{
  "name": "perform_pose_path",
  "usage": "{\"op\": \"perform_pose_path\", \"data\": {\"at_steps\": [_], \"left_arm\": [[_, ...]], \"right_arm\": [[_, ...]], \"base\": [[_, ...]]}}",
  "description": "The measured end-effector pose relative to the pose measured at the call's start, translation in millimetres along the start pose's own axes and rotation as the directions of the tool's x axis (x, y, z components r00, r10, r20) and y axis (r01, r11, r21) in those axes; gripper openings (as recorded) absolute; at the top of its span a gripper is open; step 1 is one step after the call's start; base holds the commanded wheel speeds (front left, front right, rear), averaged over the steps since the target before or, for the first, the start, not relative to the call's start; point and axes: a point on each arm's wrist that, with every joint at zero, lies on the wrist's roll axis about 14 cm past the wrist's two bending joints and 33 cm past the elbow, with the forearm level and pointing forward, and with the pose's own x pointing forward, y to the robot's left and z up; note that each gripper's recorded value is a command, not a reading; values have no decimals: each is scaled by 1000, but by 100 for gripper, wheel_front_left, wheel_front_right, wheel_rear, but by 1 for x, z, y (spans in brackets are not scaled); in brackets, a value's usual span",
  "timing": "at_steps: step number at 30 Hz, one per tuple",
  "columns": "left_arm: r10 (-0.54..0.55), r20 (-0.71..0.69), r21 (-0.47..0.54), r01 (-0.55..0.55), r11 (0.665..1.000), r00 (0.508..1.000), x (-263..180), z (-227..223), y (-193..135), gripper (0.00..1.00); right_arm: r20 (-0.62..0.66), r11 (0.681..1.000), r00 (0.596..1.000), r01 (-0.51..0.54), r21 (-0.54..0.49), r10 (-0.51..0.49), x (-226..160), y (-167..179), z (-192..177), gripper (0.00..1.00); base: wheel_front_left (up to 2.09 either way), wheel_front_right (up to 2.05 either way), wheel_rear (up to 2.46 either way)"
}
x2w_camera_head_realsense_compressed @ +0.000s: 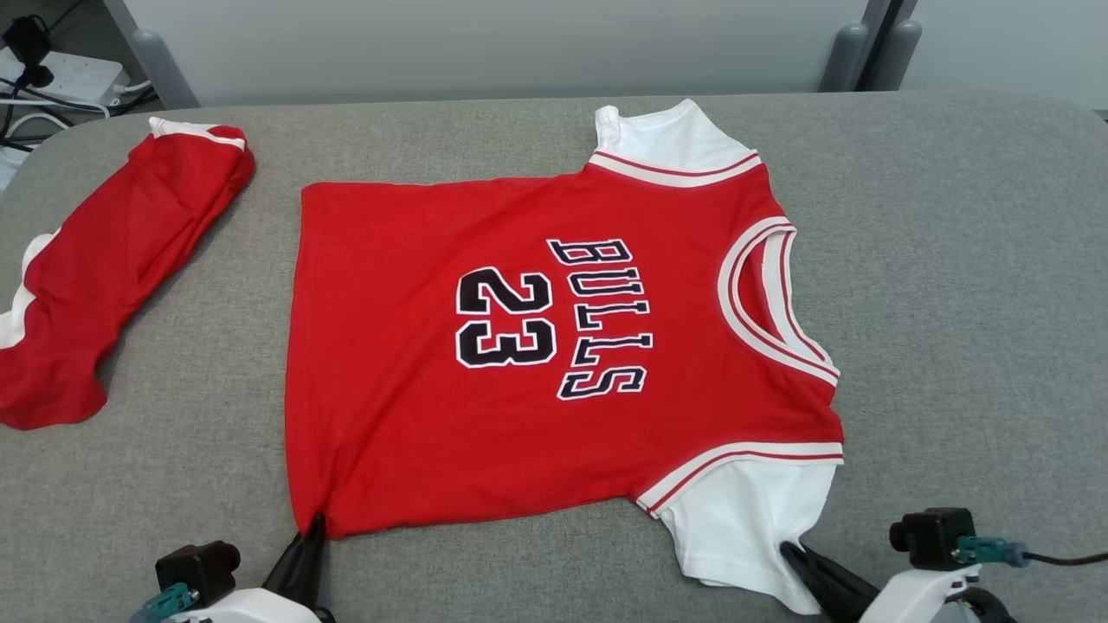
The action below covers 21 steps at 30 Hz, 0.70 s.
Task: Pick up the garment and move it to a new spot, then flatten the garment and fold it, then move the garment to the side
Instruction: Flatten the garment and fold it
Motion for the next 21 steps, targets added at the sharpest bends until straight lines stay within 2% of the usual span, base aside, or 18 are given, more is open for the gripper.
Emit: {"op": "perform_pose_path", "data": {"at_steps": [10, 15, 21], "left_arm": [[-57, -114, 28, 61, 998, 992, -11, 14, 14, 0], [-79, -196, 51, 91, 995, 977, -22, 18, 20, 0], [-73, -288, 53, 92, 994, 955, -41, 4, 28, 0]], "right_arm": [[-87, 995, 995, -49, -83, 42, -20, -8, 24, 0], [-190, 990, 979, -95, -106, 73, -35, -2, 19, 0], [-307, 992, 949, -101, -71, 74, -55, -4, 4, 0]], "base": [[0, 0, 0], [0, 0, 0], [0, 0, 0]]}}
